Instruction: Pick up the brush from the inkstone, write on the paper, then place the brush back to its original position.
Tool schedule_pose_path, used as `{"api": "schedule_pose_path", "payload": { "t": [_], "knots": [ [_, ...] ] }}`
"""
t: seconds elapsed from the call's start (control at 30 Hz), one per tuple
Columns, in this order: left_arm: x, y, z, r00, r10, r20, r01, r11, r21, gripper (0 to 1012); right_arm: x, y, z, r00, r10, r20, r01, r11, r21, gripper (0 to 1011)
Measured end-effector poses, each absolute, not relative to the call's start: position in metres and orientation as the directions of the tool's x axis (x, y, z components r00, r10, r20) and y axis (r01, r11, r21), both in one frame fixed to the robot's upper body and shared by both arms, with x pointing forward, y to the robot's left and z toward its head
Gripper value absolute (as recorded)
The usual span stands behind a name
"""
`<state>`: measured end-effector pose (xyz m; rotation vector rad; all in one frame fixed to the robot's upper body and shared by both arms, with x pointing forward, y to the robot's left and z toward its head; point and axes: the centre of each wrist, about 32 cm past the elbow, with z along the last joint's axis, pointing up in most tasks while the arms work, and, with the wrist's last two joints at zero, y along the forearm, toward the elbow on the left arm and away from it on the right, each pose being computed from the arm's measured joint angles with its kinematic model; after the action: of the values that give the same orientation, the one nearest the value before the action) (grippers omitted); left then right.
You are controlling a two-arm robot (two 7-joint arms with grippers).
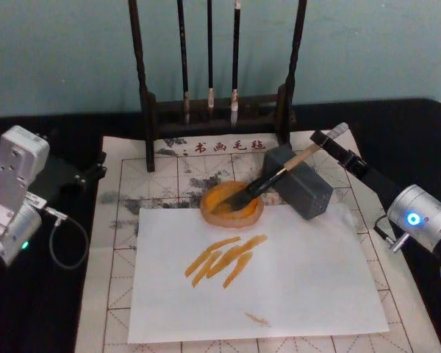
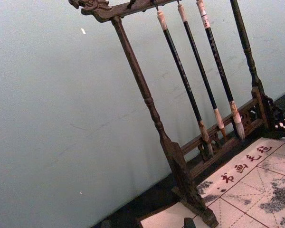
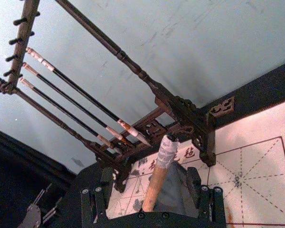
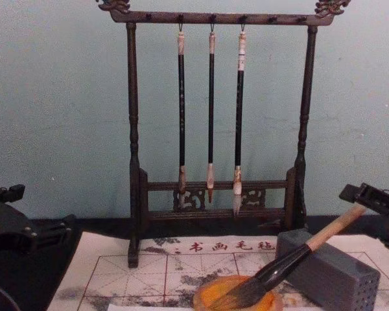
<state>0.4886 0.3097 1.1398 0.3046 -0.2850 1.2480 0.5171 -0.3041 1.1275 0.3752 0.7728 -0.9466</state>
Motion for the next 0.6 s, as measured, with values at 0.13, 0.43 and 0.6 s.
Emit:
{"api": "schedule_pose_path", "payload": {
  "t": [0.13, 0.43, 0.6],
  "knots": [
    [0.489, 0.31, 1.14, 0.292, 0.88, 0.374, -0.955, 0.287, 0.07, 1001, 0.517, -0.301, 1.124, 0.339, -0.58, -0.741, 0.844, 0.535, -0.033, 1003],
    [0.489, 0.31, 1.14, 0.292, 0.88, 0.374, -0.955, 0.287, 0.07, 1001, 0.515, -0.297, 1.117, 0.316, -0.573, -0.756, 0.854, 0.519, -0.036, 1003],
    [0.489, 0.31, 1.14, 0.292, 0.88, 0.374, -0.955, 0.287, 0.07, 1001, 0.516, -0.296, 1.115, 0.313, -0.569, -0.76, 0.855, 0.518, -0.035, 1003]
  ]
}}
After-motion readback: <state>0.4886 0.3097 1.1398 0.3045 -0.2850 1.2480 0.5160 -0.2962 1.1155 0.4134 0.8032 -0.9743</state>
